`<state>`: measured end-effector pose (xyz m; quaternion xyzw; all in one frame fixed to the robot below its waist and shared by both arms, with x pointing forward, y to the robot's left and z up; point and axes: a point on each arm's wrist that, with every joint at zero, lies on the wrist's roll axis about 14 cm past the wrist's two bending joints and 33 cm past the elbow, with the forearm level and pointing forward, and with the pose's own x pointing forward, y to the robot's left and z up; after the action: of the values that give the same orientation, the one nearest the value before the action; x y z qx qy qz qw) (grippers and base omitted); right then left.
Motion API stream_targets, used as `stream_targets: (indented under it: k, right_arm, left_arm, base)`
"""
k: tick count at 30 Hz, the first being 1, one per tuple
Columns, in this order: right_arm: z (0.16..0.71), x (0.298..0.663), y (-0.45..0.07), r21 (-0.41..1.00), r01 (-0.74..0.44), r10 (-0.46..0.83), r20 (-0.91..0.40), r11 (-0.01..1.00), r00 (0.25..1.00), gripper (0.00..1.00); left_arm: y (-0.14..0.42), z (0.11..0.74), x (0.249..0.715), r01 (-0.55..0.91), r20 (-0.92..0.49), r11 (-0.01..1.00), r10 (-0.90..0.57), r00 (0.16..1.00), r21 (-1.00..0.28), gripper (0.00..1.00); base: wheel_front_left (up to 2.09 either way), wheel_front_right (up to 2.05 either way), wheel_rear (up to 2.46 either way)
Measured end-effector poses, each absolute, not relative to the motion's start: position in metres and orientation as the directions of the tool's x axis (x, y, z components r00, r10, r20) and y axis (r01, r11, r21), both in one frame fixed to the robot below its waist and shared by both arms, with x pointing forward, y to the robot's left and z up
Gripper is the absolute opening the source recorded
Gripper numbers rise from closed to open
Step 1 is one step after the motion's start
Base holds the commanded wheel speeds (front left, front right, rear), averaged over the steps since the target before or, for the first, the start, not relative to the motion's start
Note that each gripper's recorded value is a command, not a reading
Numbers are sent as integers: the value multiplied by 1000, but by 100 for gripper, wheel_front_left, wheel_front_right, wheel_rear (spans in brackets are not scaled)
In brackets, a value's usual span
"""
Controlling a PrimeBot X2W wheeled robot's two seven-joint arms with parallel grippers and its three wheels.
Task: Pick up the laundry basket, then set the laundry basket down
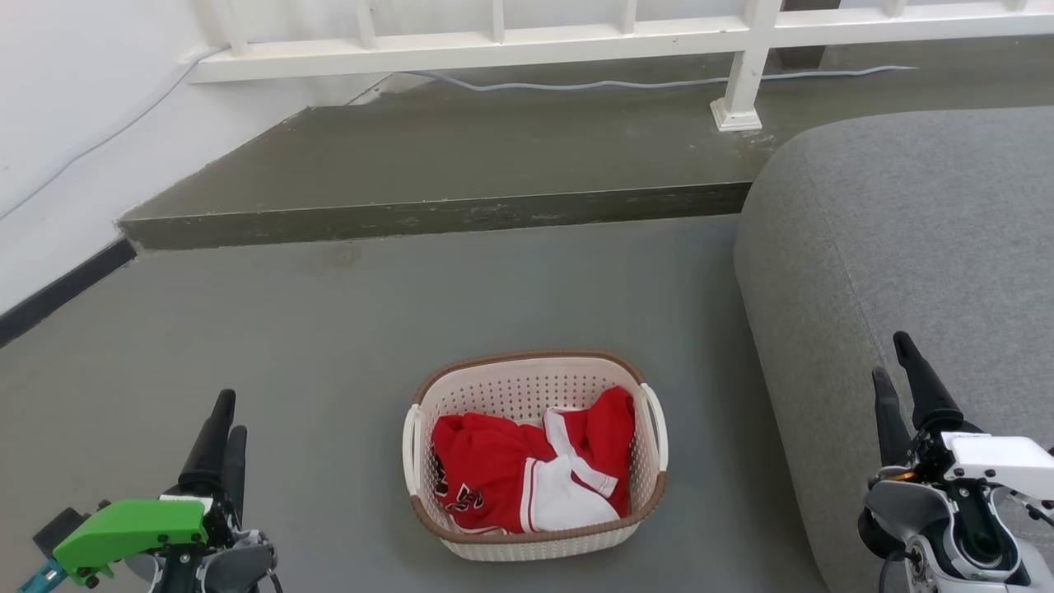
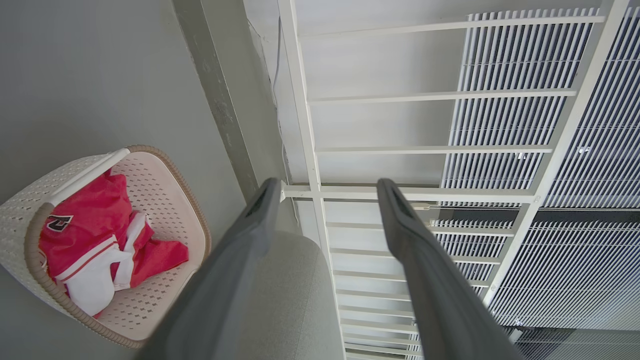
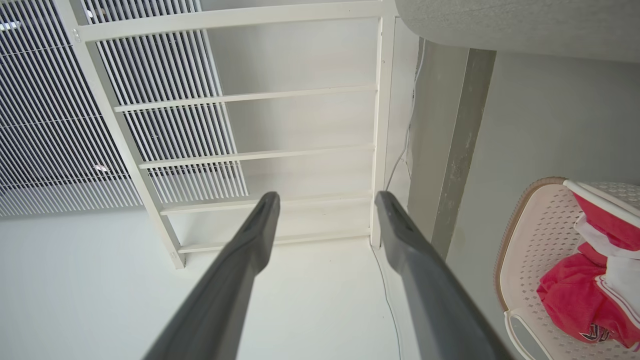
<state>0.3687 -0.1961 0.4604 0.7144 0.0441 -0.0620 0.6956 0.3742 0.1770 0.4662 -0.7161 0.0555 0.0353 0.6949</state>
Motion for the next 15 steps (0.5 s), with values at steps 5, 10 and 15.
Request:
stream_targets:
  k: [5,10,15]
  right_arm:
    - [464,370,-192,990,138,-16,-138,-5,990,100]
    - [469,372,-192,992,125,-23,-125,29,992,100]
    - [474,374,-192,990,113,-23,-111,87,994,100]
  left_arm:
    - [175,468,375,-122,-121,-14,-29,992,-992,100]
    - [172,472,377,-110,-111,25,-31,993,-994,100]
    - [169,474,378,-103,-105,67,-33,994,-992,100]
  base:
    - [0,0,0]
    - [0,0,0]
    - [0,0,0]
